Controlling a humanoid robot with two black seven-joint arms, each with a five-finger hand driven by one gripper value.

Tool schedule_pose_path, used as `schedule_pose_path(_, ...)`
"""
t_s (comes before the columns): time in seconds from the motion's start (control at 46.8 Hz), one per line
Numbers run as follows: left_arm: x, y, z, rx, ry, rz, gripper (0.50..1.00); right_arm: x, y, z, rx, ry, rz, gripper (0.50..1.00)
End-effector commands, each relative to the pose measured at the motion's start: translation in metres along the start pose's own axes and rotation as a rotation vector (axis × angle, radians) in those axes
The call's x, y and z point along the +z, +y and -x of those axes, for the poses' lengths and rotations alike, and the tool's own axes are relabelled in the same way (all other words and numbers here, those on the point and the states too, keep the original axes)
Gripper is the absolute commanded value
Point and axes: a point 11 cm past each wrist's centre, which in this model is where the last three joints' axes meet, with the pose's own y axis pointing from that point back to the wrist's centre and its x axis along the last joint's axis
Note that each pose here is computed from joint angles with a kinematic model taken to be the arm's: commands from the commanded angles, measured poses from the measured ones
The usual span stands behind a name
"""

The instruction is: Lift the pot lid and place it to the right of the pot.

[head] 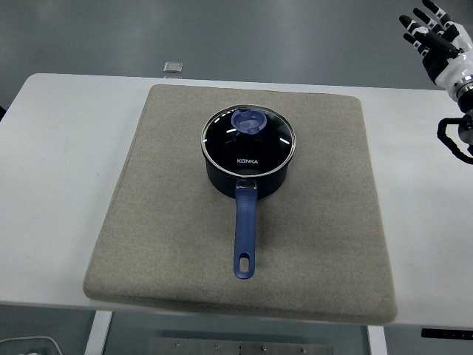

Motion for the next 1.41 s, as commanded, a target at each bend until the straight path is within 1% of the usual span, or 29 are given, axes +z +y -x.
schedule_pose_path(0.0, 0.000, 0.000, 0.000, 0.000, 0.000, 0.000, 1.000, -0.005, 0.002, 0.001, -0.067, 0.028, -0.004, 0.901)
schedule_pose_path(0.043, 0.000, 0.000, 0.000, 0.000, 0.000, 0.000, 1.000, -0.008, 0.003, 0.001, -0.095, 0.045, -0.010, 0.901)
schedule_pose_path(0.107, 0.000, 0.000, 0.000, 0.000, 0.000, 0.000, 1.000, -0.013, 0.003, 0.003, -0.126, 0.084, -0.044, 0.901)
schedule_pose_path(0.15, 0.000, 0.000, 0.000, 0.000, 0.000, 0.000, 1.000, -0.027, 0.001, 0.009, -0.162, 0.127, -0.089, 0.901)
schedule_pose_path(0.192, 0.000, 0.000, 0.000, 0.000, 0.000, 0.000, 1.000, -0.036, 0.001, 0.013, -0.208, 0.179, -0.113, 0.901)
schedule_pose_path(0.256, 0.000, 0.000, 0.000, 0.000, 0.000, 0.000, 1.000, -0.046, 0.001, 0.020, -0.281, 0.237, -0.134, 0.901)
schedule_pose_path(0.342, 0.000, 0.000, 0.000, 0.000, 0.000, 0.000, 1.000, -0.059, 0.000, 0.029, -0.336, 0.292, -0.170, 0.901)
schedule_pose_path(0.427, 0.000, 0.000, 0.000, 0.000, 0.000, 0.000, 1.000, -0.066, 0.000, 0.039, -0.393, 0.349, -0.186, 0.901)
schedule_pose_path(0.47, 0.000, 0.000, 0.000, 0.000, 0.000, 0.000, 1.000, -0.068, 0.001, 0.045, -0.437, 0.383, -0.189, 0.901)
schedule_pose_path(0.62, 0.000, 0.000, 0.000, 0.000, 0.000, 0.000, 1.000, -0.074, 0.004, 0.055, -0.546, 0.512, -0.149, 0.901)
schedule_pose_path(0.684, 0.000, 0.000, 0.000, 0.000, 0.000, 0.000, 1.000, -0.073, 0.005, 0.062, -0.589, 0.587, -0.129, 0.901)
schedule_pose_path(0.812, 0.000, 0.000, 0.000, 0.000, 0.000, 0.000, 1.000, -0.080, 0.009, 0.073, -0.654, 0.670, -0.123, 0.901)
schedule_pose_path(0.94, 0.000, 0.000, 0.000, 0.000, 0.000, 0.000, 1.000, -0.087, 0.017, 0.093, -0.744, 0.747, -0.129, 0.901)
schedule_pose_path(1.026, 0.000, 0.000, 0.000, 0.000, 0.000, 0.000, 1.000, -0.088, 0.023, 0.109, -0.821, 0.828, -0.126, 0.901)
schedule_pose_path(1.154, 0.000, 0.000, 0.000, 0.000, 0.000, 0.000, 1.000, -0.088, 0.030, 0.131, -0.915, 0.971, -0.135, 0.903)
schedule_pose_path(1.239, 0.000, 0.000, 0.000, 0.000, 0.000, 0.000, 1.000, -0.088, 0.034, 0.144, -0.955, 1.055, -0.155, 0.901)
schedule_pose_path(1.303, 0.000, 0.000, 0.000, 0.000, 0.000, 0.000, 1.000, -0.090, 0.036, 0.153, -0.984, 1.094, -0.171, 0.901)
schedule_pose_path(1.389, 0.000, 0.000, 0.000, 0.000, 0.001, 0.000, 1.000, -0.093, 0.038, 0.161, -0.999, 1.155, -0.198, 0.901)
